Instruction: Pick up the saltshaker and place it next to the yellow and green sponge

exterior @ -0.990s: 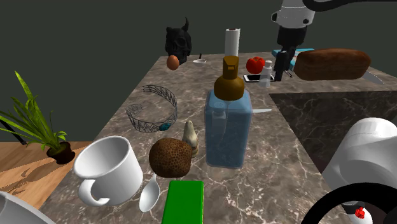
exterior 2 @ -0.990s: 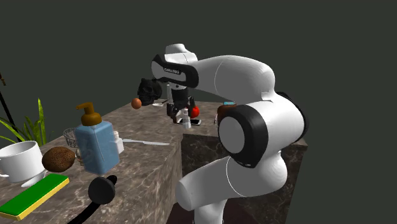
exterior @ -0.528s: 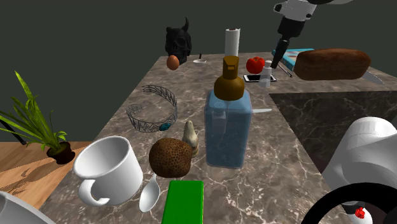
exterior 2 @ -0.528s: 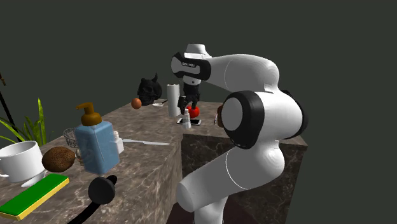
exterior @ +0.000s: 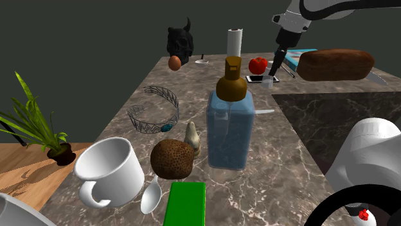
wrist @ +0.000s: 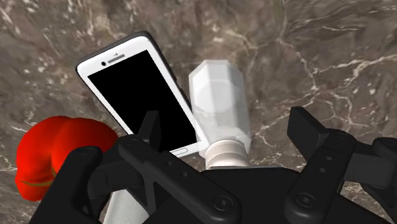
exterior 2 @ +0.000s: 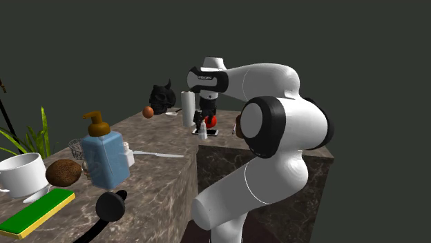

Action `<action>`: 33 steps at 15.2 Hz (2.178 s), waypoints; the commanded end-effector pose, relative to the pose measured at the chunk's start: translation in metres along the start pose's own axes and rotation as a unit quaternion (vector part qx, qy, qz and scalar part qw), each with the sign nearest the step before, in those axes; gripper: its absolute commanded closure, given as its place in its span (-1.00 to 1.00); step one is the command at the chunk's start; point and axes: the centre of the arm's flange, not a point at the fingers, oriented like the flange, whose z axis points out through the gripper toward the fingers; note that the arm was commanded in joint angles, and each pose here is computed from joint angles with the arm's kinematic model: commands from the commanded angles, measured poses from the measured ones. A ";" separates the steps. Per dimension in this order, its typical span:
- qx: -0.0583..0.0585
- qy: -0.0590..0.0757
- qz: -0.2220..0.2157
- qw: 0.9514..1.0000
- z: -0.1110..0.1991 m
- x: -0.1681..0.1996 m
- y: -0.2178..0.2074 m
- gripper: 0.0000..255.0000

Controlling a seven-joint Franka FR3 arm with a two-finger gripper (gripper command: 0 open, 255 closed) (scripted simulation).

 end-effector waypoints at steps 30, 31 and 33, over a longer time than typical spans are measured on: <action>0.000 0.000 0.000 1.000 -0.062 0.014 0.002 1.00; 0.000 0.000 0.000 1.000 -0.067 0.015 0.002 1.00; 0.000 0.000 0.000 1.000 -0.078 0.018 0.002 1.00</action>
